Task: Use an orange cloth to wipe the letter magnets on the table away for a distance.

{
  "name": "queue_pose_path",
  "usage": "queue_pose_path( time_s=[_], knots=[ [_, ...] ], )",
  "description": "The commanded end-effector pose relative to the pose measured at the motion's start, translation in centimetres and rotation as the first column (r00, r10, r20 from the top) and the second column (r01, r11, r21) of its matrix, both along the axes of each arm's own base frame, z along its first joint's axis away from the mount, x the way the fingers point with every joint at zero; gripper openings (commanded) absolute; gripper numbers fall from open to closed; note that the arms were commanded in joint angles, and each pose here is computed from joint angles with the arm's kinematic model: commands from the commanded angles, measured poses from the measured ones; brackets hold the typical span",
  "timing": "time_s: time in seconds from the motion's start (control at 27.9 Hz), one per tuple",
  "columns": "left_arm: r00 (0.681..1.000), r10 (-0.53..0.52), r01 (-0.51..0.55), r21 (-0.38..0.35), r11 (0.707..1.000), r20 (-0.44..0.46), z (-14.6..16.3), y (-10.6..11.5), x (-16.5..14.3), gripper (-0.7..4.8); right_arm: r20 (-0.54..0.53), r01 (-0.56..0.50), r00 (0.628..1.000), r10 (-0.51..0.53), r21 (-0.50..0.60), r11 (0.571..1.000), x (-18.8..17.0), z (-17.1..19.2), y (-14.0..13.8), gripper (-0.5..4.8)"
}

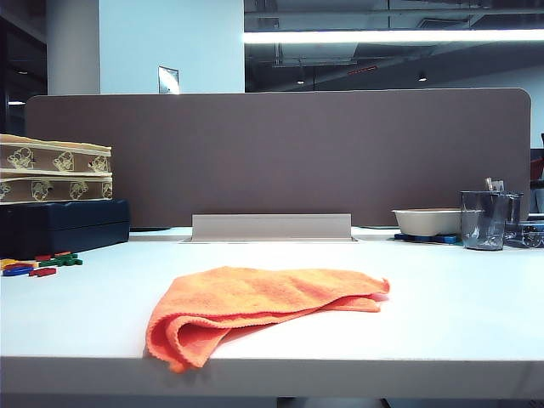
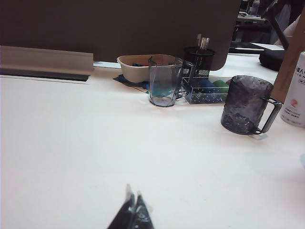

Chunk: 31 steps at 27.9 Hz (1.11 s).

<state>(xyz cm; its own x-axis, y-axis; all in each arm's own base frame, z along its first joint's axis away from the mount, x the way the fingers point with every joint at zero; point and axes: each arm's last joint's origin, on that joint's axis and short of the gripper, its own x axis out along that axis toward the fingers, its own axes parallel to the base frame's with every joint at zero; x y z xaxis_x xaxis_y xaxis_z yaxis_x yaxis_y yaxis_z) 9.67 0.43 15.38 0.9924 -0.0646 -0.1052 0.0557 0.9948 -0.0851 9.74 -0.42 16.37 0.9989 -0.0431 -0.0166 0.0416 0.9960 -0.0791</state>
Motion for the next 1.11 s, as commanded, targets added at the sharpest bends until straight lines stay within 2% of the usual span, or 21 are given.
queue_pose_path(
  time_s=[0.04, 0.21, 0.29, 0.5, 0.82, 1.11],
  knots=[
    [0.999, -0.036, 0.036, -0.001, 0.999, 0.016, 0.2, -0.1, 0.0, -0.06, 0.010, 0.001, 1.000, -0.001, 0.001, 1.000, 0.0, -0.1, 0.0, -0.05],
    [0.999, -0.044, 0.044, 0.005, 0.999, 0.017, 0.3, -0.1, 0.0, -0.06, 0.010, 0.001, 1.000, -0.001, 0.001, 1.000, 0.0, -0.1, 0.0, -0.05],
    [0.999, -0.035, 0.033, 0.048, 0.998, 0.029, 0.4, -0.1, 0.0, -0.06, 0.010, 0.001, 1.000, -0.001, 0.001, 1.000, 0.0, -0.1, 0.0, -0.05],
    [0.996, -0.041, 0.033, 0.097, 0.995, 0.083, 0.9, -0.5, 0.0, -0.06, 0.010, 0.001, 1.000, -0.001, 0.001, 1.000, 0.0, -0.1, 0.0, -0.05],
    [0.991, -0.100, 0.089, 0.131, 0.987, 0.083, 0.9, -1.5, 0.0, -0.06, 0.010, 0.001, 1.000, -0.001, 0.001, 1.000, 0.0, -0.1, 0.0, -0.05],
    [0.990, -0.124, 0.114, 0.126, 0.985, 0.072, 0.8, -1.6, 0.0, -0.05, 0.010, 0.001, 1.000, -0.001, 0.001, 1.000, 0.0, -0.1, 0.0, -0.05]
  ],
)
